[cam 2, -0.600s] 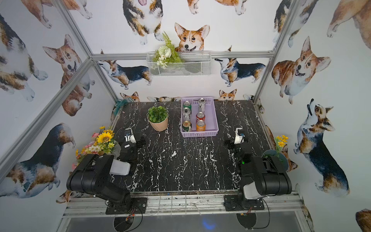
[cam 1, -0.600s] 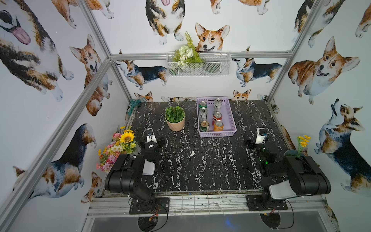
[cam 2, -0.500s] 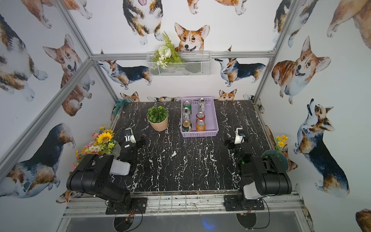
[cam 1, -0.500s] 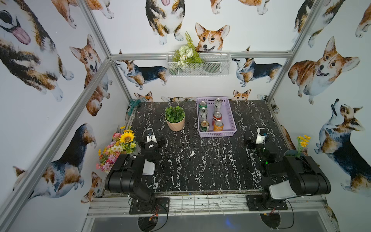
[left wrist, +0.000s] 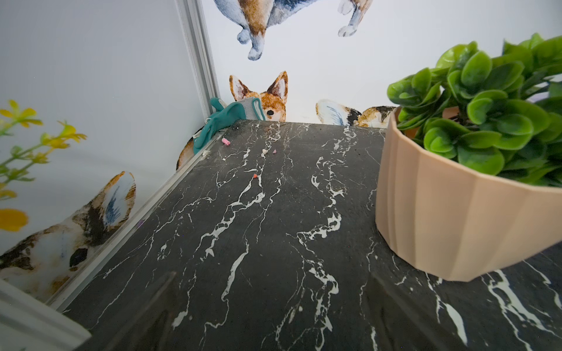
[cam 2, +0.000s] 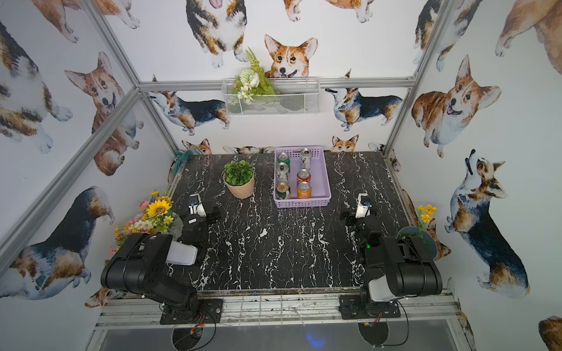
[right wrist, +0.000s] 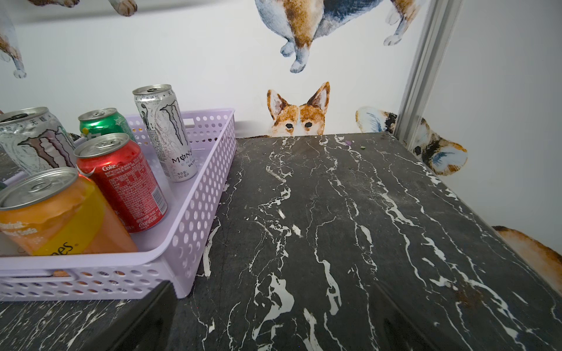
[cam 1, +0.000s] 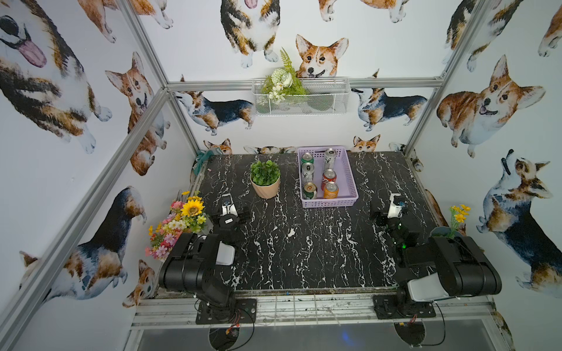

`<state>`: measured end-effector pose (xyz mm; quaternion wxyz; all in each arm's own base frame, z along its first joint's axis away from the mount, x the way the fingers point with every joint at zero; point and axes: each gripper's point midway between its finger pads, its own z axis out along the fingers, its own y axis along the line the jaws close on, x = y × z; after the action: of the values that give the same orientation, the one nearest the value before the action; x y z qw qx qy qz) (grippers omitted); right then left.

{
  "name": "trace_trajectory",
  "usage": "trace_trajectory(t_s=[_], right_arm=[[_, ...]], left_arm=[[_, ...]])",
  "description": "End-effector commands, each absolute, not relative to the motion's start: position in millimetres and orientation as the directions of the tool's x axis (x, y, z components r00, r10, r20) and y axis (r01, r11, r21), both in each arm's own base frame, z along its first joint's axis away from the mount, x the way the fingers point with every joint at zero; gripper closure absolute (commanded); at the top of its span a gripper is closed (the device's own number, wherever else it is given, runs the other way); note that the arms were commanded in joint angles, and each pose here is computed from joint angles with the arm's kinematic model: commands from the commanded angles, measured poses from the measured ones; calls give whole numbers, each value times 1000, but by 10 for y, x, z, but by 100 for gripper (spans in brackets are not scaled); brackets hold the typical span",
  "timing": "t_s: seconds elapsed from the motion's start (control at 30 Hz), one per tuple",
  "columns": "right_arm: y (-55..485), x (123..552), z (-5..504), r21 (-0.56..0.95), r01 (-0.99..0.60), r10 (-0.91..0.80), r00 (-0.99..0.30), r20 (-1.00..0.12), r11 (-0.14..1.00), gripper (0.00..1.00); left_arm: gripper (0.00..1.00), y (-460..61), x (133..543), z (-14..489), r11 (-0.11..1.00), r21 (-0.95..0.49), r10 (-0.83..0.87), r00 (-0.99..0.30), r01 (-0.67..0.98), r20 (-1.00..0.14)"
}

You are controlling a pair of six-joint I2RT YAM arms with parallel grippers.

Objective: Take out the drinks from the basket
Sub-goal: Pick up the drink from the basket.

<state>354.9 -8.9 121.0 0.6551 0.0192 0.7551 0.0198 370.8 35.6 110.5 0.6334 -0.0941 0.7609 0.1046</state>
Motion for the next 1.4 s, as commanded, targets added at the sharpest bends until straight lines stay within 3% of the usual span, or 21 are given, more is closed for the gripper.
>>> trace_trajectory(t_s=[0.0,0.83,1.0,1.17,1.23,1.3,1.37], right_arm=[[-89,3550,1240,52,4,52,-129,-990,999,0],[-124,3551,1251,63,24,65,-124,-990,998,0],[-321,3628,1401,76,178,104,-155,-982,981,0],[-319,3743,1376,116,241,176,-244,-954,964,0],[-330,3755,1432,135,271,202,-240,-949,953,0],[-380,3750,1505,106,329,193,-242,-951,938,0],[-568,3696,1641,90,472,203,-194,-960,877,0]], left_arm=[[0,371,3712,1172,959,34,-9,-152,-283,-988],[0,366,3712,1180,957,40,-4,-152,-286,-988],[0,206,3760,1362,967,94,50,-184,-238,-982],[0,361,3865,1589,937,88,12,-219,-338,-976],[0,543,3857,1790,885,12,-92,-199,-466,-976],[0,574,3875,1924,872,-65,-166,-167,-485,-972],[0,623,3852,2037,833,-182,-269,-96,-522,-958]])
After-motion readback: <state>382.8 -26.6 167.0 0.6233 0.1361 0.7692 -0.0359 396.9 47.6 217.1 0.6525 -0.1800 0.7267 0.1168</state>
